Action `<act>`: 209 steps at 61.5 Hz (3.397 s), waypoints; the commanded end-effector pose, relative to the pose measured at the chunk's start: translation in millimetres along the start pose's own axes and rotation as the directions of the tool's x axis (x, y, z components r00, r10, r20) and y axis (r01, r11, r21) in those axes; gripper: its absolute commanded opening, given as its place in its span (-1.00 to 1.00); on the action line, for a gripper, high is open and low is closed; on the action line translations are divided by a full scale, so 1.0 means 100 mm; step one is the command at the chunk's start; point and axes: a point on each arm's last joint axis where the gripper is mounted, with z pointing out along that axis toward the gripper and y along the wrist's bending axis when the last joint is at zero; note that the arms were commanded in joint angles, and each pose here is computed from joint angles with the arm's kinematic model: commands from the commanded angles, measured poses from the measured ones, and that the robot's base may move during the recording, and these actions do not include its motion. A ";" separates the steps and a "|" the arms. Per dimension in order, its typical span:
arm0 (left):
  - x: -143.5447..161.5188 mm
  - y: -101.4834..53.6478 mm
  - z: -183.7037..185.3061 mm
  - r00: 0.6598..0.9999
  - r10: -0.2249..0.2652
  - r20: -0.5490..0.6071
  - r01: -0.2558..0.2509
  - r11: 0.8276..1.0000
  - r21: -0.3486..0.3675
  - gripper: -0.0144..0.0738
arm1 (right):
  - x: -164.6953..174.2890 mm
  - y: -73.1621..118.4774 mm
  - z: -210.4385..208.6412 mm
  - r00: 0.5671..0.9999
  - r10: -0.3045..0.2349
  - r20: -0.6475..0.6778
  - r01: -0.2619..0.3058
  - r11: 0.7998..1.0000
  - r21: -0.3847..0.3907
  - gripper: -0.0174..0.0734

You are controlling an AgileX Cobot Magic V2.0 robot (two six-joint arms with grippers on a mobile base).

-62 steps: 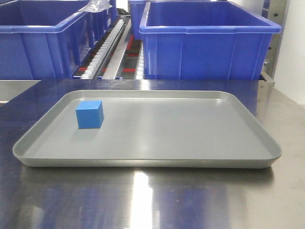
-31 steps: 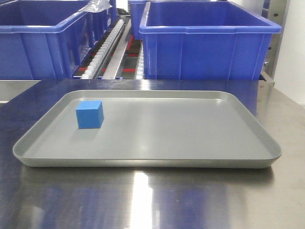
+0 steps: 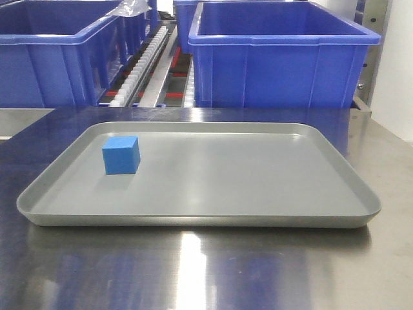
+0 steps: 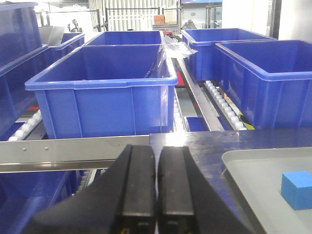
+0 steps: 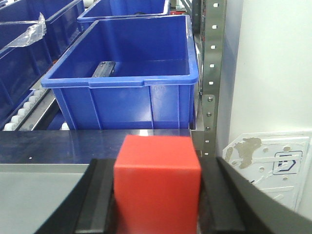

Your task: Sort and place red and blue blocks on shelf

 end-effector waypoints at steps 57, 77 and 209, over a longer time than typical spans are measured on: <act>-0.75 -0.06 1.47 0.682 -0.123 -0.721 0.091 0.992 -0.083 -0.39 | -0.16 0.01 -0.01 0.994 -0.014 0.106 0.015 1.000 -0.004 -0.49; -0.59 -0.55 2.20 0.406 0.019 -0.914 0.069 0.996 0.052 -0.39 | -0.16 0.01 -0.01 0.994 -0.014 0.106 0.015 1.000 -0.004 -0.49; 0.07 -1.85 2.96 0.163 -0.134 -0.978 0.043 0.991 -0.128 -0.08 | -0.16 0.01 -0.01 0.994 -0.014 0.106 0.015 1.000 -0.004 -0.49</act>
